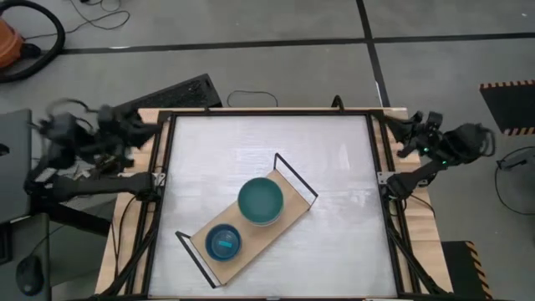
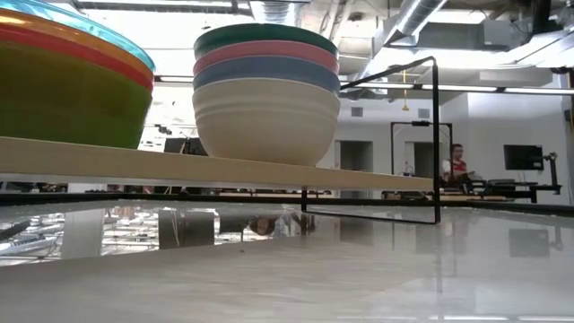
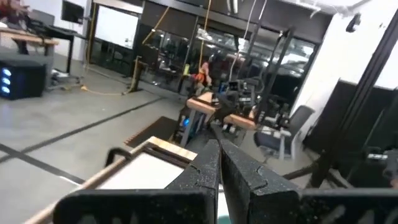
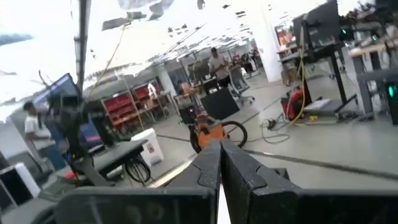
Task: Place and stack bowls onto a shelf
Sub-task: Return to Home Position
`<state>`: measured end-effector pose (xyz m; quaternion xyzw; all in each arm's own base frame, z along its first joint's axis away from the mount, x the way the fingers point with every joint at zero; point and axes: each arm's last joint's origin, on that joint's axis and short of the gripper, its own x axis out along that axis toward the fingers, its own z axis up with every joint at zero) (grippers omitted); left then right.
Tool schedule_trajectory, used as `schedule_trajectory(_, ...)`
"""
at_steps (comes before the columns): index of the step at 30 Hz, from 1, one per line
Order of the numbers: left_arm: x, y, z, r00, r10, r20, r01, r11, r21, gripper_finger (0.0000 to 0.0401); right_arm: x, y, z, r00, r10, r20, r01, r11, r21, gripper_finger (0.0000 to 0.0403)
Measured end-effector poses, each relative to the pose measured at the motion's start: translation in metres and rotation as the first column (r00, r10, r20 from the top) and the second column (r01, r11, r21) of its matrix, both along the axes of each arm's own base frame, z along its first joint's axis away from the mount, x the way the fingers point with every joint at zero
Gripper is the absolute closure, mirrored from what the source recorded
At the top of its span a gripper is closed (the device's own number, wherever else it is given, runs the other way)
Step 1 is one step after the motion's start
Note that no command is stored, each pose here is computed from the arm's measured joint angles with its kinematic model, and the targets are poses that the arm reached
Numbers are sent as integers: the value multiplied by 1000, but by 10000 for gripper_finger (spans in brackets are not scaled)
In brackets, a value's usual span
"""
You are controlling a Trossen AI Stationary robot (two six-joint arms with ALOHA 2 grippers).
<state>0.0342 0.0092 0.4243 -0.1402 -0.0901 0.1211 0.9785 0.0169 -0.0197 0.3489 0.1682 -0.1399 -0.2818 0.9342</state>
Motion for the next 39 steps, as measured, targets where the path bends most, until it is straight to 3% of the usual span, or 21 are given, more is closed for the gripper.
schedule_trajectory(4, 7, 1, -51, 996, -31, 88, 34, 999, -35, 401, 8, 4, -40, 999, 18, 33, -18, 1000, 8, 362)
schedule_trajectory(11, 23, 4, -136, 983, -70, 167, 84, 994, -76, 401, 40, 20, -91, 993, 100, -59, -101, 995, -16, 362)
schedule_trajectory(15, 35, 4, -173, 970, -181, 163, 195, 978, -78, 401, 51, 25, -114, 984, 149, -94, -149, 989, 5, 362)
schedule_trajectory(20, 46, 2, -197, 928, -333, 166, 352, 930, -102, 401, 62, 31, -147, 971, 199, -129, -192, 979, 68, 362)
schedule_trajectory(24, 52, 3, -212, 923, -354, 154, 373, 921, -117, 401, 70, 34, -173, 972, 203, -116, -192, 976, 99, 362)
schedule_trajectory(29, 59, 4, -236, 925, -360, 124, 378, 909, -178, 401, 73, 35, -177, 975, 191, -112, -186, 981, 46, 362)
schedule_trajectory(39, 61, 0, -244, 913, -406, 39, 407, 900, -155, 401, 73, 32, -177, 980, 146, -136, -146, 989, 12, 362)
